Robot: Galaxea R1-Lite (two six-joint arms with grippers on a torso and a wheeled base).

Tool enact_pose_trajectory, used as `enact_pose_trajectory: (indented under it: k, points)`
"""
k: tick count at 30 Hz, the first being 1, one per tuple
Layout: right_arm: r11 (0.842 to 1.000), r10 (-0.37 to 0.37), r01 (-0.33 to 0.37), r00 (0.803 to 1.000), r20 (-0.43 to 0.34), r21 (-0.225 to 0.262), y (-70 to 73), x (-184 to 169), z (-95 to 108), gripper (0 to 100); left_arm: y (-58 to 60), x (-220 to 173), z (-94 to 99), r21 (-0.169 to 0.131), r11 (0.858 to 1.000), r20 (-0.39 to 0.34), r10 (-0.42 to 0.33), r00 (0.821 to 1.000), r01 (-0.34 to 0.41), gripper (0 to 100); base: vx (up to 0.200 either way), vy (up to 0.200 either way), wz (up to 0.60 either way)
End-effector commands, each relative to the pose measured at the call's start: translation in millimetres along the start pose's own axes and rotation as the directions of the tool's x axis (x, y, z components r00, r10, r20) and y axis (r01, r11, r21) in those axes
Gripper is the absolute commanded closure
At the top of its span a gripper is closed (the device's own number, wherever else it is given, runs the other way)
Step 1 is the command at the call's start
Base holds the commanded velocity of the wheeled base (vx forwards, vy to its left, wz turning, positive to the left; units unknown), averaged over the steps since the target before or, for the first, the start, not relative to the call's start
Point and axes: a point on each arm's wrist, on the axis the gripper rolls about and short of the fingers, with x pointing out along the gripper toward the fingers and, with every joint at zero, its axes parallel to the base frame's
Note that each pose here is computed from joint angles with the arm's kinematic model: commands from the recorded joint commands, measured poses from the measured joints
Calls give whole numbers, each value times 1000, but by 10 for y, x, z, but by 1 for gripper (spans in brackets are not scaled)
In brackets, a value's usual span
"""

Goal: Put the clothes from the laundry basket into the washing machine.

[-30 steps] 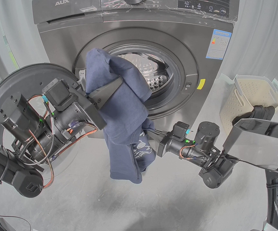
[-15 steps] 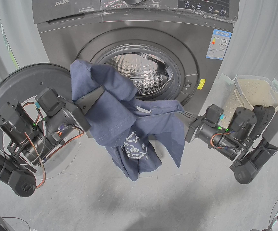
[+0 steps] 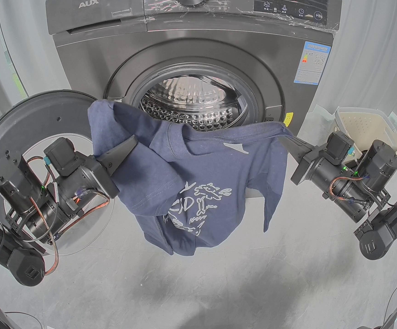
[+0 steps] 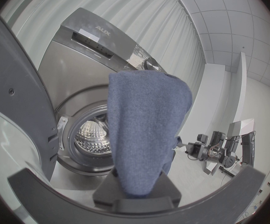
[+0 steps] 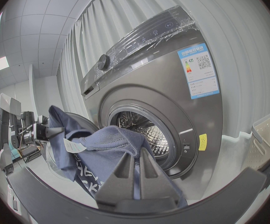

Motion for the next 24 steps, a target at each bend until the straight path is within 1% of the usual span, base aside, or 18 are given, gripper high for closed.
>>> enact_pose_trajectory:
  k: [1, 5, 7, 8, 14, 17, 19, 20, 24]
  points:
    - [1000, 8, -8, 999, 48, -7, 25, 16, 125, 100, 12, -63, -112, -11, 1000, -51, 14, 999, -14, 100, 0, 0, 0]
    - [1000, 12, -11, 998, 64, -9, 38, 5, 184, 100, 46, -92, -246, -22, 999, -106, 31, 994, -34, 100, 0, 0, 0]
    - [1000, 12, -11, 998, 64, -9, 38, 5, 184, 100, 57, -93, -272, -25, 999, -115, 35, 993, -38, 100, 0, 0, 0]
    - [1000, 21, -20, 998, 65, -7, 66, 7, 187, 100, 79, -106, -330, -30, 998, -139, 44, 989, -48, 100, 0, 0, 0]
    - [1000, 30, -30, 997, 71, -6, 94, 19, 200, 100, 89, -116, -379, -46, 997, -159, 47, 986, -55, 100, 0, 0, 0]
    - [999, 36, -35, 997, 71, -4, 113, 22, 198, 100, 93, -136, -432, -54, 997, -184, 48, 982, -59, 100, 0, 0, 0]
    - [999, 36, -35, 997, 71, -4, 113, 22, 198, 100, 93, -136, -432, -54, 997, -184, 48, 982, -59, 100, 0, 0, 0]
    - [999, 38, -38, 996, 78, -5, 117, 37, 214, 100, 101, -151, -494, -61, 996, -210, 52, 976, -66, 0, 0, 0, 0]
    - [999, 45, -45, 995, 88, -5, 135, 60, 237, 100, 127, -184, -617, -70, 994, -260, 66, 963, -86, 0, 0, 0, 0]
